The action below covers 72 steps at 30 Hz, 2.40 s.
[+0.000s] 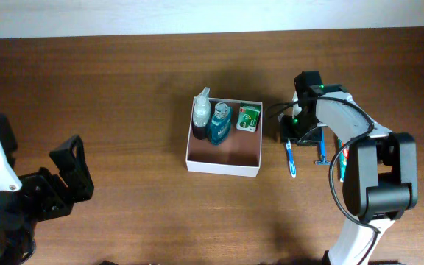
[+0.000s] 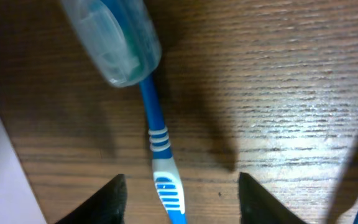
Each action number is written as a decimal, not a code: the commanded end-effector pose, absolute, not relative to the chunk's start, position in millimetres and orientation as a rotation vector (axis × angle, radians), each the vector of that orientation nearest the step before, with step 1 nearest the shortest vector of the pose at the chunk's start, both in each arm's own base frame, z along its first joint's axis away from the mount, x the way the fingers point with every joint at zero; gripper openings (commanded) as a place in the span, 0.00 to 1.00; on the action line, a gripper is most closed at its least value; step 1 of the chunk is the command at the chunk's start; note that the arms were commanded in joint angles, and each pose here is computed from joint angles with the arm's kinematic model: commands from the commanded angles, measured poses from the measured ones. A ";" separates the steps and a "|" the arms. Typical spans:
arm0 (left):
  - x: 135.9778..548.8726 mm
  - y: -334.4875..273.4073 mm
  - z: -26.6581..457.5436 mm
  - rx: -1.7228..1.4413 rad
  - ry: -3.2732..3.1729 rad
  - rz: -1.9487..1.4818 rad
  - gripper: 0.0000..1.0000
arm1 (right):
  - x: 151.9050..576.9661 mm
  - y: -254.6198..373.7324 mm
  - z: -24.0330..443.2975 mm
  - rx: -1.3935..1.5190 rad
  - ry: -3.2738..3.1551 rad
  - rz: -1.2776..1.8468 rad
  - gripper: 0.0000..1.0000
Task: Pack container
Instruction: 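Reach the right gripper to the blue toothbrush and grasp it, then lay the toothbrush into the front of the box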
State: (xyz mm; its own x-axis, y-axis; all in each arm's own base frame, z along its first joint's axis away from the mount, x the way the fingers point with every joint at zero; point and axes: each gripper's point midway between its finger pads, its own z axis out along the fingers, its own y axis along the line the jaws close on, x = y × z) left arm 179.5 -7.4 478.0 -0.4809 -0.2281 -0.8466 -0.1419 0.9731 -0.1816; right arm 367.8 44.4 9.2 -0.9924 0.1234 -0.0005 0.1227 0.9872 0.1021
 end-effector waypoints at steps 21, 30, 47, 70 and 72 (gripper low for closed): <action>177.9 -2.7 480.5 -0.265 2.066 -0.081 0.99 | 352.0 29.7 -15.0 0.189 3.152 0.012 0.23; 177.9 -2.8 480.5 -0.264 2.066 -0.082 0.99 | 352.1 29.7 -0.3 0.196 3.160 0.011 0.04; 177.9 -2.8 480.5 -0.264 2.066 -0.082 1.00 | 337.4 180.7 215.3 -0.918 2.580 0.203 0.04; 177.9 -2.8 480.5 -0.264 2.066 -0.082 0.99 | 327.1 251.2 126.9 -1.845 2.254 0.078 0.42; 177.9 -2.7 480.5 -0.265 2.066 -0.081 1.00 | 327.4 241.3 146.0 -1.769 2.304 0.027 0.42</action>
State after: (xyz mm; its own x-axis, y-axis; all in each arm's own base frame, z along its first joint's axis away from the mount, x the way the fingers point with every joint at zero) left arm 179.5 -7.4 478.0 -0.4809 -0.2281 -0.8466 -0.1419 0.9731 -0.1816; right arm 318.8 248.1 105.9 -0.1538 -0.9746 -0.1631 -0.9849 0.1645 -0.0540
